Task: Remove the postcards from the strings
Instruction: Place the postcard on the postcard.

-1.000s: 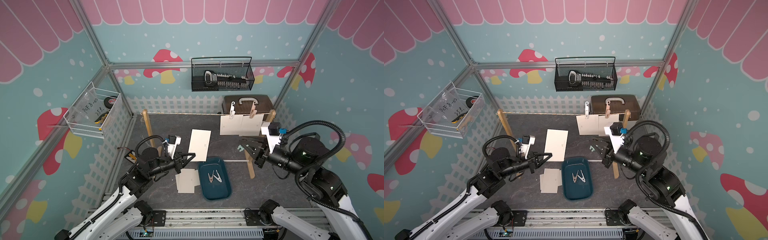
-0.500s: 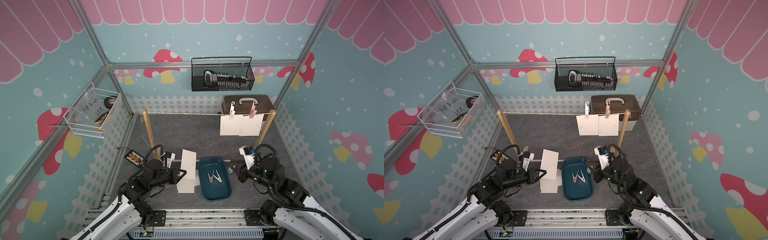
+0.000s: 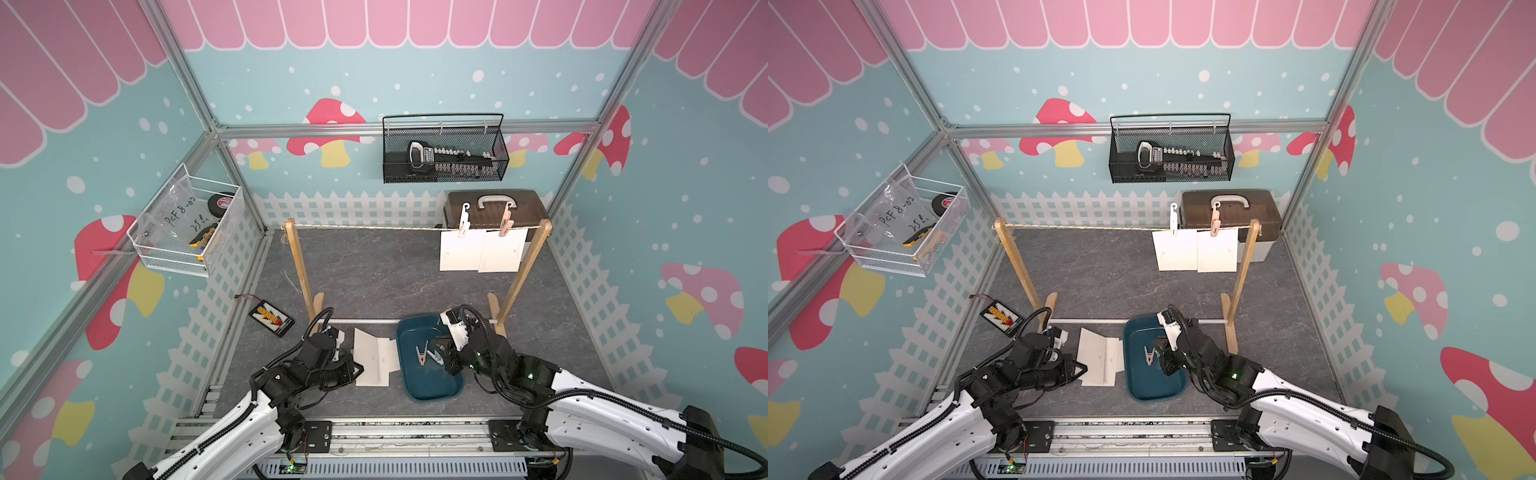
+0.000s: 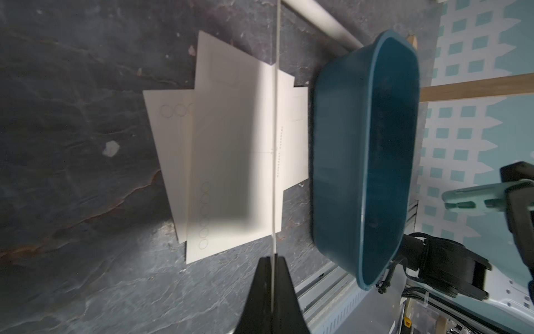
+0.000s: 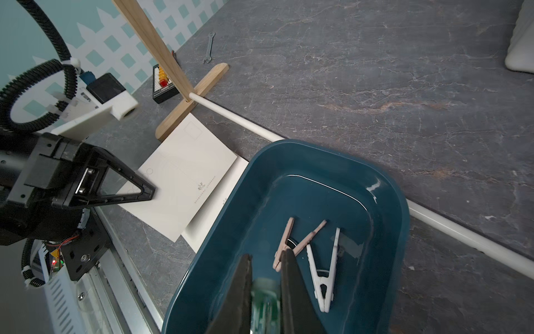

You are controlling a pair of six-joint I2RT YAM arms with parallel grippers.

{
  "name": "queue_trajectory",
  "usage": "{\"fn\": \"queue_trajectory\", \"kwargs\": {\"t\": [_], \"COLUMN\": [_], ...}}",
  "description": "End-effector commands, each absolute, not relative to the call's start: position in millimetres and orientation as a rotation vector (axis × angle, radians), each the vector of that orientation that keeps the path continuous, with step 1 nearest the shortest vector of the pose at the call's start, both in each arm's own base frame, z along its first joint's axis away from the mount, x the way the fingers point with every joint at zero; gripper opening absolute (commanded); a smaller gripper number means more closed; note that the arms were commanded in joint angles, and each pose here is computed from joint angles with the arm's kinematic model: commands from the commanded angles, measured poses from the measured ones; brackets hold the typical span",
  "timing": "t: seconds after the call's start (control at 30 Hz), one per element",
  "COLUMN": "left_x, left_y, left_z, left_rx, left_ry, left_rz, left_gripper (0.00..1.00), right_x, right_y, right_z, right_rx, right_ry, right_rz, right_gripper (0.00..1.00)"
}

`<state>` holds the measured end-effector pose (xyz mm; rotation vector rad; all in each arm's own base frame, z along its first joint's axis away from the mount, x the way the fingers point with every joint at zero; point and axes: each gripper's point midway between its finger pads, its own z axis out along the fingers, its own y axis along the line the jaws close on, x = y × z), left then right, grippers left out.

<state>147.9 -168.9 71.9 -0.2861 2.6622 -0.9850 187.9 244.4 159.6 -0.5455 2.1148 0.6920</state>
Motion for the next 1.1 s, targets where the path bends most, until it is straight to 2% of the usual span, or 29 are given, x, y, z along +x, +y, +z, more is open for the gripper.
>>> {"fn": "queue_trajectory", "kwargs": {"t": [0.0,0.13,0.3,0.43,0.57,0.93,1.07], "left_x": [151,151,151,152,154,159,162], "left_y": [-167,-169,-168,-165,-162,-142,-124], "left_z": [65,57,50,46,44,39,39], "left_rx": [-0.324,-0.332,-0.309,-0.293,-0.295,-0.317,-0.332], "left_ry": [2.657,2.664,2.686,2.691,2.686,2.669,2.659], "left_rz": [-0.957,-0.965,-0.929,-0.892,-0.863,-0.701,-0.56], "left_gripper": [0.0,0.0,0.11,0.26,0.36,0.49,0.58], "right_x": [195,197,201,203,204,205,204], "right_y": [251,256,263,269,272,276,277], "right_z": [159,143,127,117,109,90,87], "right_rx": [-0.476,-0.469,-0.478,-0.48,-0.479,-0.481,-0.475], "right_ry": [2.091,2.123,2.16,2.183,2.197,2.244,2.255], "right_rz": [0.722,0.716,0.695,0.694,0.693,0.682,0.689], "right_gripper": [0.0,0.0,0.0,0.0,0.0,0.02,0.04]}}
